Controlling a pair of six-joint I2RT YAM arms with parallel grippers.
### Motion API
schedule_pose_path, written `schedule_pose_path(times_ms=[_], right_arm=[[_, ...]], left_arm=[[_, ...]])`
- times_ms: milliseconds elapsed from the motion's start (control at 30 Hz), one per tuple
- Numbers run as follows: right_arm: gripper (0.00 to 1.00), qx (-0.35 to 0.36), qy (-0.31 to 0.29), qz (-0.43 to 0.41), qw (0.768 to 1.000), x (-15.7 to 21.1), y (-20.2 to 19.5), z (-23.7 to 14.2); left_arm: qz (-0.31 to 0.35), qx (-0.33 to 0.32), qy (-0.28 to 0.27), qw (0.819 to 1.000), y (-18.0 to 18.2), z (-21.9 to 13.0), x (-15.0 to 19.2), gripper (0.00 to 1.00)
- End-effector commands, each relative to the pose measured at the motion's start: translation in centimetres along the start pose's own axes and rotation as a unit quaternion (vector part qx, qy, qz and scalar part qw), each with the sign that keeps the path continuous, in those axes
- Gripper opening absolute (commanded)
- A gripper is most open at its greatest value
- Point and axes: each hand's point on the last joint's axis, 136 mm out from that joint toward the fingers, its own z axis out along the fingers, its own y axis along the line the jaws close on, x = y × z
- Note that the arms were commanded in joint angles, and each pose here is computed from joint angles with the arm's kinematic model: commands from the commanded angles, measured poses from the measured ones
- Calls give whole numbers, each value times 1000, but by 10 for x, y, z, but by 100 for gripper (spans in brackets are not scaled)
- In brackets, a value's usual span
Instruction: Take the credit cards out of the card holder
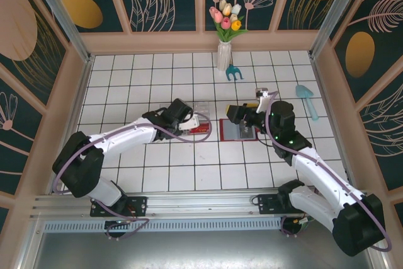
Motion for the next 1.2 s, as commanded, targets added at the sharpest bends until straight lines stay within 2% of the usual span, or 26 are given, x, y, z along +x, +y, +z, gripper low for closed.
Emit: schedule_pose_path(times_ms=[0, 67, 133, 233, 300, 400, 500, 533, 567, 667, 733, 800, 900, 1033, 1167], right_arm=[[99, -10, -16, -2, 1000, -7, 4, -4], [99, 0, -17, 0, 1000, -7, 0, -4], [99, 14, -19, 5, 1000, -7, -6, -4], [99, 33, -17, 19, 999, -6, -16, -2], [99, 50, -9, 28, 998, -2, -24, -1], [96, 75, 2, 46, 996, 6, -37, -2], [90, 105, 10, 73, 992, 16, -55, -6], [83, 114, 14, 85, 990, 20, -62, -8], [77, 119, 18, 94, 988, 24, -68, -9], [56, 142, 33, 116, 982, 39, -85, -13], [51, 172, 41, 126, 976, 50, -100, -16], [44, 192, 50, 131, 971, 60, -111, -16], [27, 216, 70, 143, 963, 75, -126, -13], [9, 254, 98, 163, 948, 93, -150, -11], [6, 279, 105, 171, 939, 103, -166, -13]], left_arm=[[-48, -29, -21, 998, 28, -19, -11, 47], [-94, -32, -43, 994, 41, -31, -25, 56], [-151, -25, -71, 986, 53, -45, -41, 60], [-246, 2, -127, 961, 66, -67, -67, 63], [-307, 31, -169, 936, 69, -81, -84, 62], [-394, 77, -225, 888, 73, -100, -105, 62], [-456, 129, -251, 844, 70, -109, -121, 57], [-477, 144, -255, 829, 69, -109, -125, 48], [-499, 151, -254, 815, 68, -106, -127, 37], [-558, 202, -233, 770, 53, -92, -136, 24], [-592, 247, -209, 738, 35, -79, -146, 22], [-607, 273, -202, 719, 16, -71, -158, 23], [-622, 288, -198, 701, -5, -63, -180, 23], [-641, 311, -175, 679, -30, -50, -207, 23], [-658, 321, -132, 668, -51, -34, -218, 27]])
